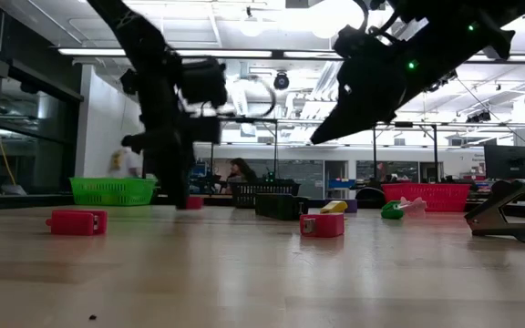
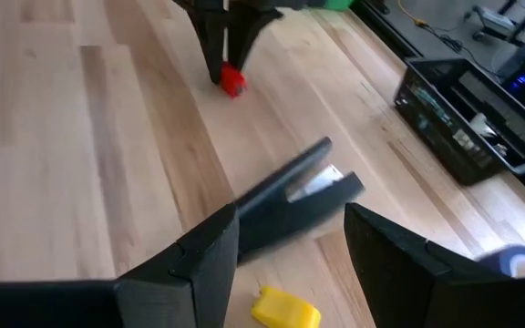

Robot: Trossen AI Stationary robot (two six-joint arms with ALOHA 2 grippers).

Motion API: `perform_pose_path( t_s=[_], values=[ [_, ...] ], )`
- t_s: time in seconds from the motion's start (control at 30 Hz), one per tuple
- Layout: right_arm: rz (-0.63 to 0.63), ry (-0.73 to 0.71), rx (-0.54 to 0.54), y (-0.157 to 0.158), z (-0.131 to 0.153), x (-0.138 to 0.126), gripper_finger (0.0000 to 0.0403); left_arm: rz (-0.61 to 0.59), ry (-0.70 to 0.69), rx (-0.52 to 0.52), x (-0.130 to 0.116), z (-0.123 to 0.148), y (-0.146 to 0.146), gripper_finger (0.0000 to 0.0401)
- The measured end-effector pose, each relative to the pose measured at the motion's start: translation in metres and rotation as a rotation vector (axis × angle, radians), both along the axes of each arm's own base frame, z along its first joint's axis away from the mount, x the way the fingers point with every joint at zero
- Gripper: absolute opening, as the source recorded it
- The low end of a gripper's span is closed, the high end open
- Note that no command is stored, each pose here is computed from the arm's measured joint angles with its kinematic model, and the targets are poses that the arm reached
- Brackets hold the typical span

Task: Pick and place Stapler, Stapler remover, tape
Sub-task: Put the top red stapler in the red bin

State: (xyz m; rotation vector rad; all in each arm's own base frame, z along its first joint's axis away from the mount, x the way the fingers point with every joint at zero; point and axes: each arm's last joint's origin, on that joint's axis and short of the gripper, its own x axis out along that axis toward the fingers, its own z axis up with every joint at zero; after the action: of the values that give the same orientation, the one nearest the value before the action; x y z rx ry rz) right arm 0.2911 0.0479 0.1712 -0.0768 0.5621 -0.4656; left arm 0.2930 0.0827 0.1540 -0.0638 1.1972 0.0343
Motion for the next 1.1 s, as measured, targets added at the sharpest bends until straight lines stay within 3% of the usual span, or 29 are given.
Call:
perform_pose_path(
  t_s=[0.17,0.3,0.6,0.83,1.1],
  values=[
    [0.108,-0.045,-0.004,0.003,0.006,0.006,0.0193,-0.132,-0.075,0.072,0.019,0.016,-0.018,0.0058],
    [0.217,-0.053,-0.02,0.006,0.009,0.008,0.0193,-0.22,-0.123,0.202,0.033,0.03,-0.041,0.0058],
    [0.312,-0.035,-0.139,0.007,0.013,0.01,0.0193,-0.309,-0.208,0.481,0.051,0.052,-0.088,0.0058],
    [0.371,-0.019,-0.254,0.007,0.015,0.012,0.0193,-0.287,-0.288,0.602,0.057,0.062,-0.107,0.0056],
    [0.362,-0.012,-0.26,-0.001,0.016,0.013,0.0193,-0.313,-0.321,0.634,0.059,0.064,-0.113,0.0056]
  ],
)
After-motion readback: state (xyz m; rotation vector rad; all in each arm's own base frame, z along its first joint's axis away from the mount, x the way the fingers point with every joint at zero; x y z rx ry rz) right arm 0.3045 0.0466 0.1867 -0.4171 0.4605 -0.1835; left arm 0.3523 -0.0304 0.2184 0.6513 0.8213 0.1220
